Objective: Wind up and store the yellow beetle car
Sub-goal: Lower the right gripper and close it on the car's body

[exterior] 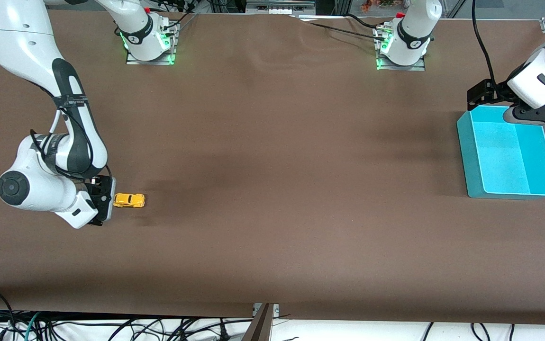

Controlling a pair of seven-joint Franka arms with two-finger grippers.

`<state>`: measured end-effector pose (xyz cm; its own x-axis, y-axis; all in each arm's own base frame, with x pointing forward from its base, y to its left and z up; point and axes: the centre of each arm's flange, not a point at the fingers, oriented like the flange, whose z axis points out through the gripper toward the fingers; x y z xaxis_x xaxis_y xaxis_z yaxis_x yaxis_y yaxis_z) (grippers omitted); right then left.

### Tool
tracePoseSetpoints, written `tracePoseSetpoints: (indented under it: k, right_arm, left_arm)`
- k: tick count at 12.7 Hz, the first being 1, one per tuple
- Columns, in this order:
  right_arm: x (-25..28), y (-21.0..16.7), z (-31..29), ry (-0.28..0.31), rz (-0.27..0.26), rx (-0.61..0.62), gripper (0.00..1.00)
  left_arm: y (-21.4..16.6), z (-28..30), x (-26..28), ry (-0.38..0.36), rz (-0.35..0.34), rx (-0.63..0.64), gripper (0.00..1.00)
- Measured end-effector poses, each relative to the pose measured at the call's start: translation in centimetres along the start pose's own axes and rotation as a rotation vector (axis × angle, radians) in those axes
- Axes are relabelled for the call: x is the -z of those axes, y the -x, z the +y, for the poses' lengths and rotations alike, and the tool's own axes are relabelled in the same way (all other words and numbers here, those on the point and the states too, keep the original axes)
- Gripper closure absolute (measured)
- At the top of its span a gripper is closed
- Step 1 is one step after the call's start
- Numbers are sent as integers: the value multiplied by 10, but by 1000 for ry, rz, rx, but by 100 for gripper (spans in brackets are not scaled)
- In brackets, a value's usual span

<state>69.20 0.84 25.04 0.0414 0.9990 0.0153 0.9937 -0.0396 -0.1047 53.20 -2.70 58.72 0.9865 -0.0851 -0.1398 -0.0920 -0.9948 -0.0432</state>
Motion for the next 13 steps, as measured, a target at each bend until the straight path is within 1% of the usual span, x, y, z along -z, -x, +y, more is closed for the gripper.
tracePoseSetpoints:
  k: [5, 10, 13]
  right_arm:
    - [-34, -10, -11, 53, 2, 25, 1]
    - [-45, -15, -16, 62, 6, 40, 2]
    - [-48, -14, -20, 70, 5, 57, 5]
  left_arm:
    - [0, 0, 0, 0, 0, 0, 0]
    - [0, 0, 0, 0, 0, 0, 0]
    - [0, 0, 0, 0, 0, 0, 0]
